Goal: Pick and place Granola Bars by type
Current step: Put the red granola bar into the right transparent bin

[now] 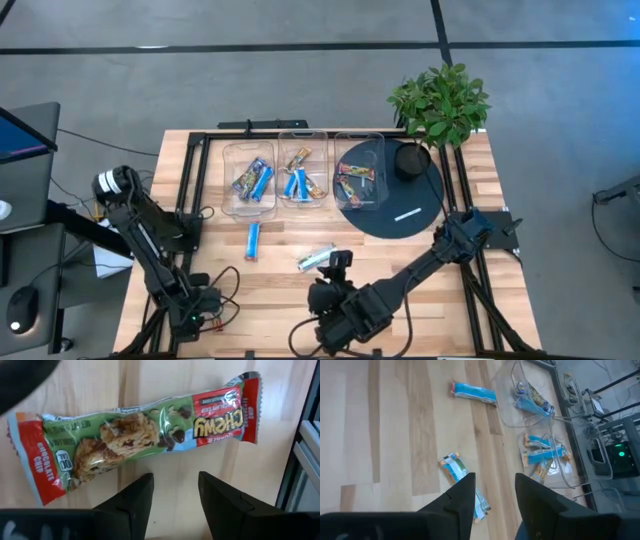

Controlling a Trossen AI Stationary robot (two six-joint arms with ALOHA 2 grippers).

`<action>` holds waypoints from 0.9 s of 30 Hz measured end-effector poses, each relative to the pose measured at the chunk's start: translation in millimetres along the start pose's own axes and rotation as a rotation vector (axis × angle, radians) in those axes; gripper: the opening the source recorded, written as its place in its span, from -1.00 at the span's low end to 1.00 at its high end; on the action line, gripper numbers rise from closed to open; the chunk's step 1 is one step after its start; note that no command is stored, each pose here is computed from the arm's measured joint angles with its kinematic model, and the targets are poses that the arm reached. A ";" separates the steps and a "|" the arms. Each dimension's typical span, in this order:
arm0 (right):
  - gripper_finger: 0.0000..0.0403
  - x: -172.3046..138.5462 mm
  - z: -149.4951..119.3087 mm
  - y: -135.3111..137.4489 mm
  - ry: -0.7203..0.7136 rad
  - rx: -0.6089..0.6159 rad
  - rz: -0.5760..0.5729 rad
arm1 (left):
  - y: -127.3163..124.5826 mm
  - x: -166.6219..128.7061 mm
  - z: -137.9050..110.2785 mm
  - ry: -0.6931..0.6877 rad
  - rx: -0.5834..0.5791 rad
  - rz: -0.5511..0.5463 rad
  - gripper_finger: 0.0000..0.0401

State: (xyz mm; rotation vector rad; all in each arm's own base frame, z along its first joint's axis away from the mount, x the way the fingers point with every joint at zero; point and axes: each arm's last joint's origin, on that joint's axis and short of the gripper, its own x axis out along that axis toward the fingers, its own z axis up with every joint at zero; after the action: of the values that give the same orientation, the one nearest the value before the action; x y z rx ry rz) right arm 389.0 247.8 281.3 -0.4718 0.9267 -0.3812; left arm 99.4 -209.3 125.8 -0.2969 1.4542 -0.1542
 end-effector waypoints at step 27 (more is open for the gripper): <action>-0.28 79.9 26.5 51.9 -0.096 -0.074 0.475 | 34.2 -16.2 72.7 -0.378 0.215 0.289 -0.21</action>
State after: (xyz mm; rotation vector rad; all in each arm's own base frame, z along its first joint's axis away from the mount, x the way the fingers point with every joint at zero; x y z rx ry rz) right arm 460.4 256.7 213.5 -0.3206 0.9286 0.1070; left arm 167.0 -164.4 137.7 0.0606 1.0789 -0.0164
